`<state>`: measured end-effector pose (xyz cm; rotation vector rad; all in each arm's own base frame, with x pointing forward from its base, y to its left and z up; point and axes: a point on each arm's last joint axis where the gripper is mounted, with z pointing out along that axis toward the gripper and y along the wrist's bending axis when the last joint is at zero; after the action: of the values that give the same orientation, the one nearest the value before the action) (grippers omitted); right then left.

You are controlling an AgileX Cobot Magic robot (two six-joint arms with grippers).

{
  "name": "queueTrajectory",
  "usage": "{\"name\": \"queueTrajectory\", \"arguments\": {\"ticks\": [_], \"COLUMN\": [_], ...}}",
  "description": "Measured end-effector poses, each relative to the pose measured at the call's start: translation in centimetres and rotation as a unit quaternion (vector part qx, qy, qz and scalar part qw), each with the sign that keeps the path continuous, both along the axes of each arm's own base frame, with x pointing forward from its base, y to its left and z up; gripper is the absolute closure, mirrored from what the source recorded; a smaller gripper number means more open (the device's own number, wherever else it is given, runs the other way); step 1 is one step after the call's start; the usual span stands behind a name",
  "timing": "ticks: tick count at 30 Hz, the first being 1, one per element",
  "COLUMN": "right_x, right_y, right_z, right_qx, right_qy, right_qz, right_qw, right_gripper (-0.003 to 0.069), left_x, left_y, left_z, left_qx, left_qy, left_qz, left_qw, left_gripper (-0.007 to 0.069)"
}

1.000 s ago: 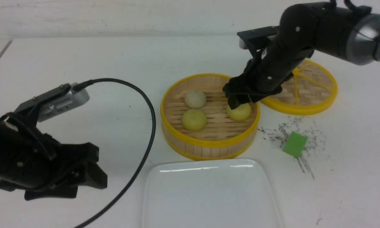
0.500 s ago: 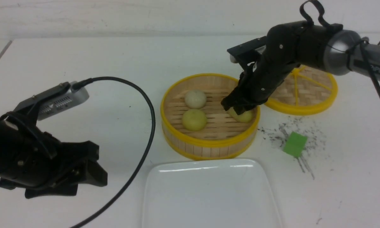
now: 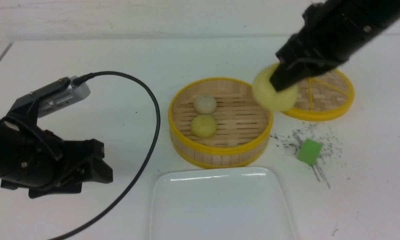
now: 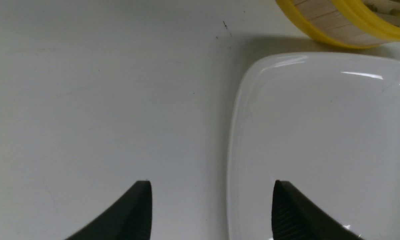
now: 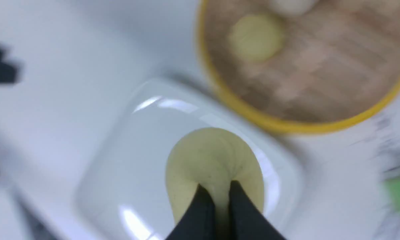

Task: Put the steamed buns into the plate on the white tablecloth.
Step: 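Move the steamed bun from the bamboo steamer onto the white plate with the right gripper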

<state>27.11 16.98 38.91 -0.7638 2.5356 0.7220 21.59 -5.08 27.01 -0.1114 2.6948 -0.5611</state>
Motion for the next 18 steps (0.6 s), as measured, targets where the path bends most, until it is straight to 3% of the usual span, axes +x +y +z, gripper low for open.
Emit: {"name": "queueTrajectory", "arguments": {"ticks": [3,5,11,14,18], "right_x": [-1.3,-2.3,-2.7,-2.8,-3.0], "right_y": [0.1,0.8,2.4,3.3,4.7], "right_z": [-1.9,-6.4,-14.1,-16.8,-19.0], "right_qx": [0.006,-0.007,-0.058,-0.082,-0.097], "right_qy": [0.029,0.049,-0.012,-0.030,-0.021], "right_qz": [0.017,0.019,0.017,0.028,0.043], "right_qw": [0.999,0.999,0.998,0.996,0.994], "right_gripper": [0.0637,0.0636,0.0619,0.0589,0.0491], "left_x": [0.0,0.1,0.1,0.2,0.2], "left_y": [0.0,0.0,0.0,0.0,0.0], "left_z": [0.0,0.0,0.1,0.1,0.1], "left_qx": [0.000,0.000,0.000,0.000,0.000], "left_qy": [-0.002,-0.004,-0.007,-0.011,-0.012], "left_qz": [0.001,0.002,0.003,0.005,0.006], "left_qw": [1.000,1.000,1.000,1.000,1.000], "left_gripper": [0.0140,0.0140,0.0143,0.0143,0.0143]}}
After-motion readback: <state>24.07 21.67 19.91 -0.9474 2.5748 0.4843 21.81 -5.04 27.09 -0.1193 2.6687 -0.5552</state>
